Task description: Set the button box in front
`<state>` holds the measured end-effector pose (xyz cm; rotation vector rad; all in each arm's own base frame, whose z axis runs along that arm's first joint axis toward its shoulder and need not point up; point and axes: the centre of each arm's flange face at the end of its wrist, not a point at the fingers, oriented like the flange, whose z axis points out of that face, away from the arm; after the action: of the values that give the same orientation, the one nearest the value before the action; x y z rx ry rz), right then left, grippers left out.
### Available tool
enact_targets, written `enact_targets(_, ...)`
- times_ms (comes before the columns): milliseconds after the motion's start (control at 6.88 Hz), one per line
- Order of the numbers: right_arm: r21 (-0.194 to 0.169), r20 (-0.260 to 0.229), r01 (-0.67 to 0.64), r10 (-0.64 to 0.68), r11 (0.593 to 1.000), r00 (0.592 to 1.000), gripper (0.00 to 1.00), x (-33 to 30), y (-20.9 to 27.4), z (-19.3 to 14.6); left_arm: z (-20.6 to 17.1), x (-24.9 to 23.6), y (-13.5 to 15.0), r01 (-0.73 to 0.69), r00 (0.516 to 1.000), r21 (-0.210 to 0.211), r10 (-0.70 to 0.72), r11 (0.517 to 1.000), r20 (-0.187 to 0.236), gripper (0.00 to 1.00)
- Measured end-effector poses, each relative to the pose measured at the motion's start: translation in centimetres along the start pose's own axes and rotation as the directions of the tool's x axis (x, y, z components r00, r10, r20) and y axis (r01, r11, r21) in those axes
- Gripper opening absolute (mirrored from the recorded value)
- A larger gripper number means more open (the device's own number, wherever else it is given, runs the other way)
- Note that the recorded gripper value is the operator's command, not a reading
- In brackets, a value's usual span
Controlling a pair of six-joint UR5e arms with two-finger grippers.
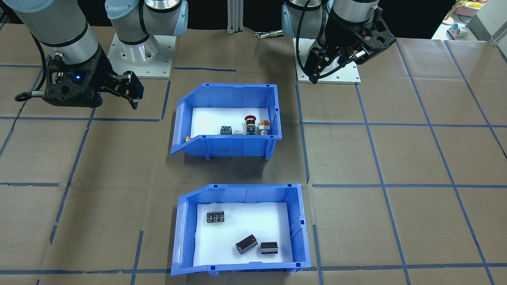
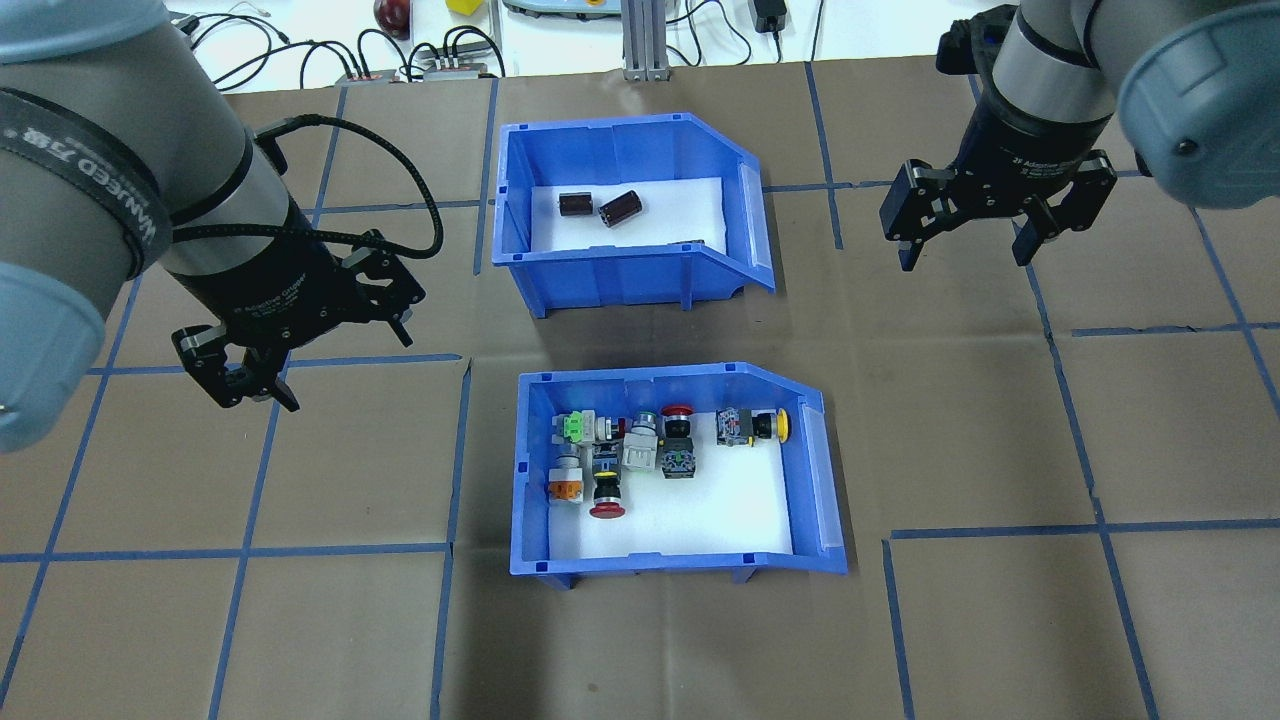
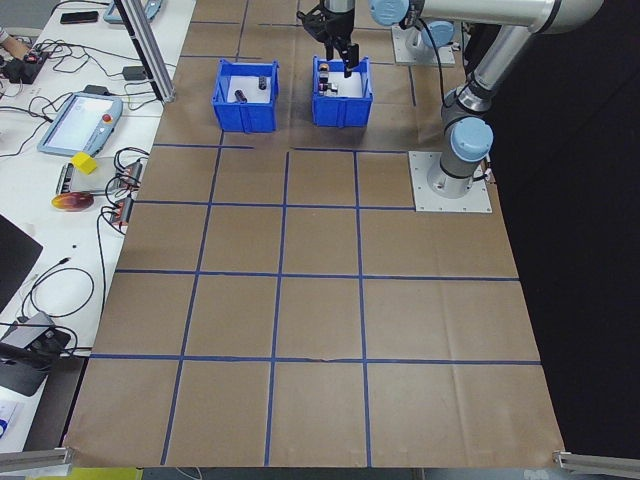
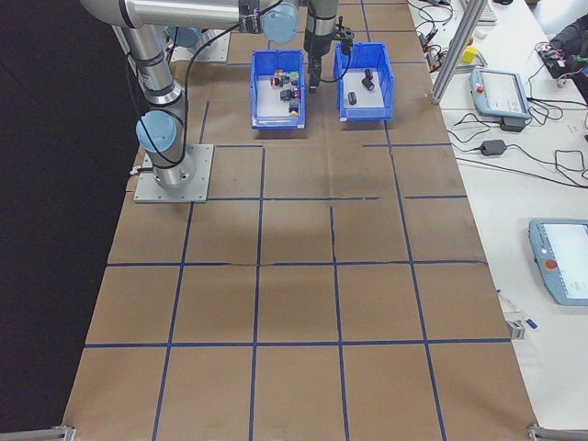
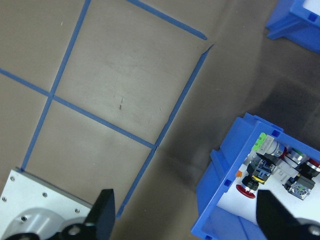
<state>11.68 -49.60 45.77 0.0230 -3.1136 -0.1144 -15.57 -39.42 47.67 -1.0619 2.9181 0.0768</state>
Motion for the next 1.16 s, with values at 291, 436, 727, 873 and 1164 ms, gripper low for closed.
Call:
enact_targets(291,0.000,-0.019,0.157,-0.157,0.988,0.987,1.00,0.2,-1.7,0.4,1.7,-1.4,3.1,0.306,0.951,-0.085,-0.309,0.948,-0.025,0.99)
enact_targets(436,-0.007,-0.018,0.237,-0.237,0.971,0.971,1.00,0.2,-2.9,0.9,3.1,-2.2,4.9,0.425,0.902,-0.132,-0.431,0.895,-0.014,0.98)
enact_targets(727,-0.015,-0.008,0.374,-0.374,0.927,0.927,1.00,0.0,-6.5,1.6,6.2,-2.6,9.0,0.600,0.793,-0.209,-0.608,0.772,0.033,0.91)
enact_targets(873,-0.011,-0.006,0.473,-0.474,0.881,0.881,1.00,-0.2,-8.3,1.6,7.7,-2.1,10.8,0.638,0.764,-0.214,-0.643,0.740,0.051,0.92)
enact_targets(1164,-0.011,-0.004,0.714,-0.714,0.700,0.700,1.00,-1.9,-10.8,2.2,11.3,-0.4,13.7,0.663,0.740,-0.209,-0.672,0.719,0.036,0.92)
